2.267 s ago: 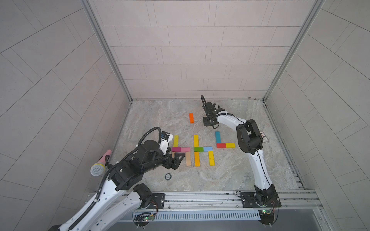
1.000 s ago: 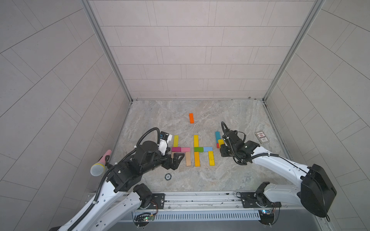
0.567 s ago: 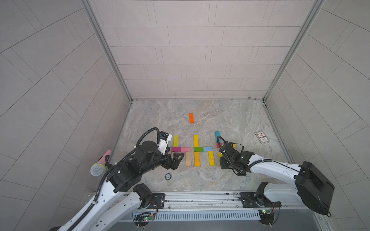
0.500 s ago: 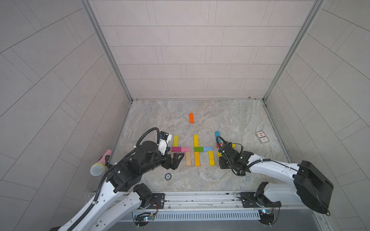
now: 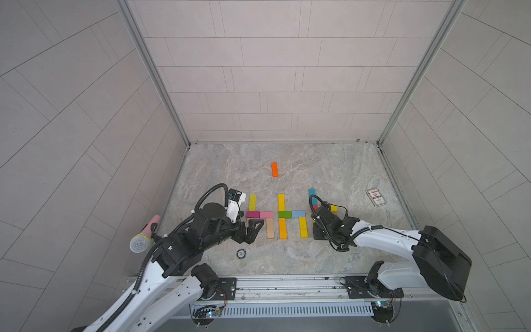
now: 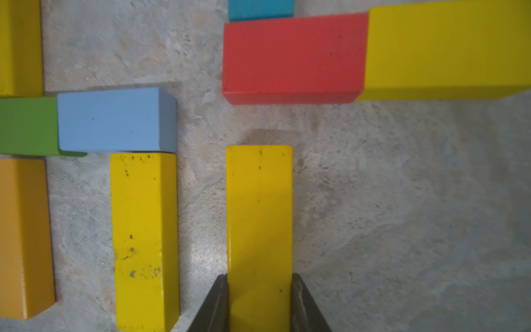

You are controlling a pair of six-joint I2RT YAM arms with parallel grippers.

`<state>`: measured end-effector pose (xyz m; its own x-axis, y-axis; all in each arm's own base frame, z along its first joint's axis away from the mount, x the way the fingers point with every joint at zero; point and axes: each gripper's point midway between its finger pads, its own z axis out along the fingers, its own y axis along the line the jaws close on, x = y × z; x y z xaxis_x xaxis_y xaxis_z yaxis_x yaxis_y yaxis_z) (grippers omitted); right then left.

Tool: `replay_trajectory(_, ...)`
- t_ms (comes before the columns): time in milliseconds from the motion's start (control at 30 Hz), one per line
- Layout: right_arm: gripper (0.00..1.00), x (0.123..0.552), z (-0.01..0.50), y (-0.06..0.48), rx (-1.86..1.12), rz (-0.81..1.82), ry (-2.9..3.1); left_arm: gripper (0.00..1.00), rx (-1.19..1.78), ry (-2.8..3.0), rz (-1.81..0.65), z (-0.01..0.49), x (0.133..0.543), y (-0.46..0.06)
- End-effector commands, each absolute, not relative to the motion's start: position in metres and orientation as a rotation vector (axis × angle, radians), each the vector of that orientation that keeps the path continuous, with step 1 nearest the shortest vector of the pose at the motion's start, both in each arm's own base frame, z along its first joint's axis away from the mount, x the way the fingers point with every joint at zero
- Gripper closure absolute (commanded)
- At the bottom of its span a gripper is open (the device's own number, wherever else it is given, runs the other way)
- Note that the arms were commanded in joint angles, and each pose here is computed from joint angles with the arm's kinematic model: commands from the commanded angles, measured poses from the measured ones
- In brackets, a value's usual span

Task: Assemble the letter h with building blocks
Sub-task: Assemble the building block at the center of the board.

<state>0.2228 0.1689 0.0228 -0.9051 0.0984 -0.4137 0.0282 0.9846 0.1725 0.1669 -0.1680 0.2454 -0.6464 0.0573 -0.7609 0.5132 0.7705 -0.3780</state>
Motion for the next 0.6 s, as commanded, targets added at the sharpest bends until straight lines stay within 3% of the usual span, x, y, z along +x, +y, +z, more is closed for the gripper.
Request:
replay_trajectory(0,0.78,0.2263,0.0220,0.1661,0.107,0.182,2.688,0.00,0.416,2.166,-0.742,0.2467,0.1692,-0.1662)
replay_trajectory(567,0.76,0.2319,0.0174,0.1674,0.088,0.129,2.698,0.00,0.414,2.162,-0.741,0.2477,0.1692,-0.1655)
